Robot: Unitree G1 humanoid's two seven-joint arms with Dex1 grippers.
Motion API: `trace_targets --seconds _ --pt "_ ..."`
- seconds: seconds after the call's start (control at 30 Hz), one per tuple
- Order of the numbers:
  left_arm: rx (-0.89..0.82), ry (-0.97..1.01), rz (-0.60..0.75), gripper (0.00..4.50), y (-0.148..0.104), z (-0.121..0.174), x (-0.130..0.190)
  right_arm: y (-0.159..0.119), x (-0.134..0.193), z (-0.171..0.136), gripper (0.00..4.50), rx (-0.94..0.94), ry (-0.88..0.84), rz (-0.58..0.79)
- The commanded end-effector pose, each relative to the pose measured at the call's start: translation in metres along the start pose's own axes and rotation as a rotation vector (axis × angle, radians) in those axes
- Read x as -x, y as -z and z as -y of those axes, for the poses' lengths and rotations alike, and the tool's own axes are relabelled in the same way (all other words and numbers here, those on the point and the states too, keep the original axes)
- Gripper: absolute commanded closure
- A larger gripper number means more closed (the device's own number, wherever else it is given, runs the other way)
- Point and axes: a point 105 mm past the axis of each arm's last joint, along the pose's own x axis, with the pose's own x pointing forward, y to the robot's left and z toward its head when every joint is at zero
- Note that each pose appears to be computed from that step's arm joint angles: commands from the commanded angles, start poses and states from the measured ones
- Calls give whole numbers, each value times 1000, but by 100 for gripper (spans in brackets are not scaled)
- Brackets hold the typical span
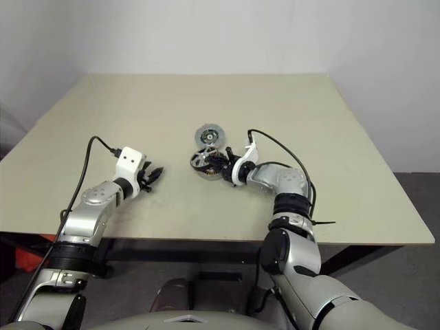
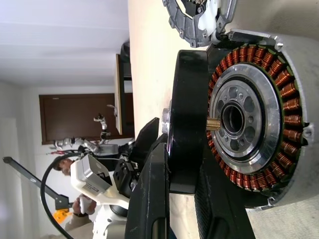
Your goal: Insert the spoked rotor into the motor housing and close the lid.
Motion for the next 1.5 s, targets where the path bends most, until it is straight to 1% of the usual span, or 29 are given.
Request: trace_targets --seconds 0.03,0.2,0.37,0.57,0.7,0.83,1.1,1.17,1.23,1.3,1.4,1.5 --pt "-31 -8 46 223 -16 -2 -1 -11 7 -11 412 34 -33 36" --pt "-28 -7 44 223 -15 -1 -2 -9 11 -23 412 50 -77 26" --pt "-27 -6 44 223 -15 -1 -2 -10 13 -24 412 57 -79 28" --pt "-28 -9 46 223 -15 -2 -3 -7 12 -20 412 55 -62 27" --pt "-30 -12 47 223 -16 -3 -2 -1 6 -10 412 49 -27 20" --pt "-31 -14 48 223 -16 -3 -2 -3 3 -2 412 47 3 37" --pt "-34 -20 48 223 -16 -5 -1 -6 3 -3 412 47 0 46" --pt "-34 -21 49 223 -16 -5 -2 -6 3 -4 340 54 -7 45" --pt "-35 -21 50 223 -16 -5 -2 -7 4 -7 282 75 -16 51" --pt "-34 -21 51 223 -17 -5 -2 -7 5 -16 211 91 -51 49" --pt "-34 -20 51 223 -17 -5 -2 -9 6 -23 117 123 -78 66" --pt "-35 -19 51 223 -17 -4 -3 -9 7 -31 8 153 -121 82"
